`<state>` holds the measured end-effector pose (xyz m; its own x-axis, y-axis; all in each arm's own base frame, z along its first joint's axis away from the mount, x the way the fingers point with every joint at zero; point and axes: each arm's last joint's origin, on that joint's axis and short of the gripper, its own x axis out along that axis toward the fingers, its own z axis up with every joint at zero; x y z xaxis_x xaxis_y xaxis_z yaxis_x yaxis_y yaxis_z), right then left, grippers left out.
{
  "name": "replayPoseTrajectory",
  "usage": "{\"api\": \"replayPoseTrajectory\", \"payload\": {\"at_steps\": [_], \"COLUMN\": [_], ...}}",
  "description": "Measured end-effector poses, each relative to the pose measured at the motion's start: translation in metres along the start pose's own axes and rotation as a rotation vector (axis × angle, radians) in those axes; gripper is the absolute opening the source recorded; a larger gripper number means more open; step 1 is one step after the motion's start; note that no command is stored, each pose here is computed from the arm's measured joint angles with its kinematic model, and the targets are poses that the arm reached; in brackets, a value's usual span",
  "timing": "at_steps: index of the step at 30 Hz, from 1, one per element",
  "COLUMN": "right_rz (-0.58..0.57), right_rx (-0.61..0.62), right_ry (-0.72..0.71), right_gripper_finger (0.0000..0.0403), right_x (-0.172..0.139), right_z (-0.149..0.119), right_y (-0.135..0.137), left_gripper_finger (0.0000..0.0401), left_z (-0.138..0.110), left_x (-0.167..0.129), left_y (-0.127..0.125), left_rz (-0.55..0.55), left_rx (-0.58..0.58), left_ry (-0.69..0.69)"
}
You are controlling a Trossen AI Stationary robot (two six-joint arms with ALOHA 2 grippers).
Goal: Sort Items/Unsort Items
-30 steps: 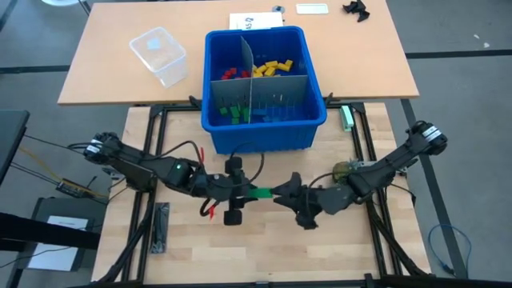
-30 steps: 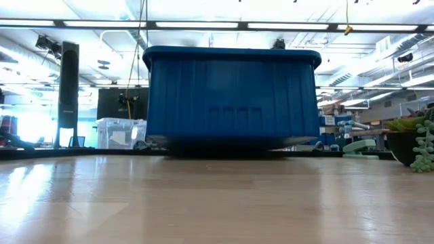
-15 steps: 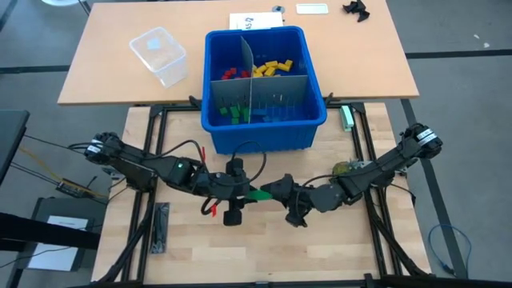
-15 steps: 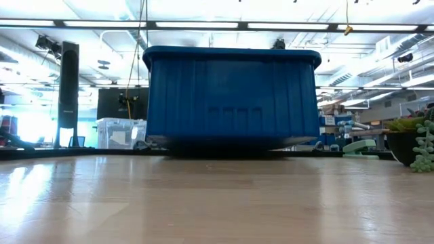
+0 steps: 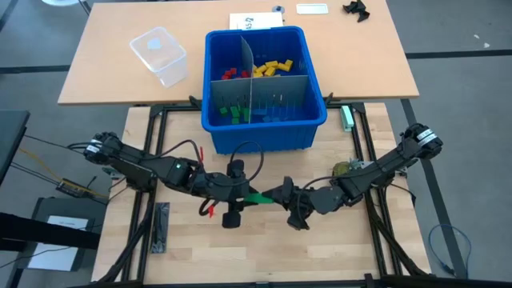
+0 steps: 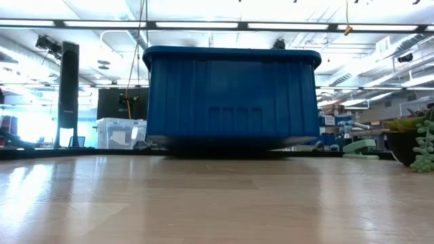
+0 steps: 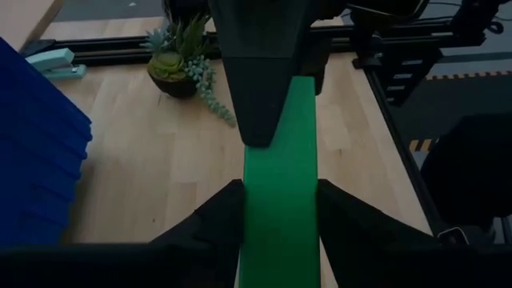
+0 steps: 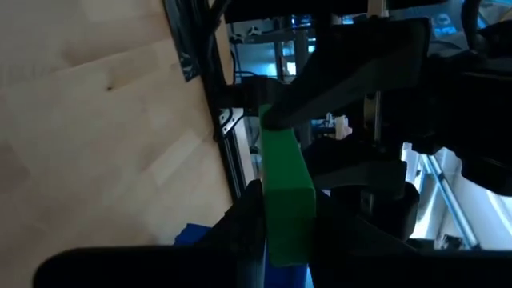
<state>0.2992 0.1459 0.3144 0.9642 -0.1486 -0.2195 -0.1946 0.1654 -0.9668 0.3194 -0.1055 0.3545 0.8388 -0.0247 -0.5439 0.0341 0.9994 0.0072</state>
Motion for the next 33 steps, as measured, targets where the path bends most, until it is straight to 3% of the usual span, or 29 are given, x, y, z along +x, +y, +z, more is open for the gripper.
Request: {"api": "replayPoseTrajectory", "payload": {"at_steps": [5, 12, 18, 27, 33], "right_rz": [-0.003, -0.034, -0.069, -0.165, -0.279], "right_rx": [0.067, 0.149, 0.252, 0.637, 0.954], "right_ry": [0.001, 0.047, 0.087, 0.135, 0.178], "right_gripper_finger": [0.0055, 0.0055, 0.0055, 0.0055, 0.0056], "right_x": [0.0, 0.0, 0.004, 0.016, 0.025], "right_z": [0.0, -0.002, -0.009, -0.029, -0.05], "right_y": [0.0, -0.003, -0.008, -0.019, -0.043], "left_gripper_finger": [0.0165, 0.0209, 0.0218, 0.0218, 0.0218], "left_z": [0.001, 0.004, 0.016, 0.0, -0.041], "left_x": [0.0, -0.003, -0.041, -0.1, -0.111], "left_y": [0.001, 0.006, 0.014, 0.022, 0.027], "left_rz": [0.016, 0.097, 0.254, 0.475, 0.528], "left_rx": [-0.025, 0.009, 0.049, 0.064, 0.009], "left_ry": [-0.008, -0.005, -0.061, -0.088, -0.111]}}
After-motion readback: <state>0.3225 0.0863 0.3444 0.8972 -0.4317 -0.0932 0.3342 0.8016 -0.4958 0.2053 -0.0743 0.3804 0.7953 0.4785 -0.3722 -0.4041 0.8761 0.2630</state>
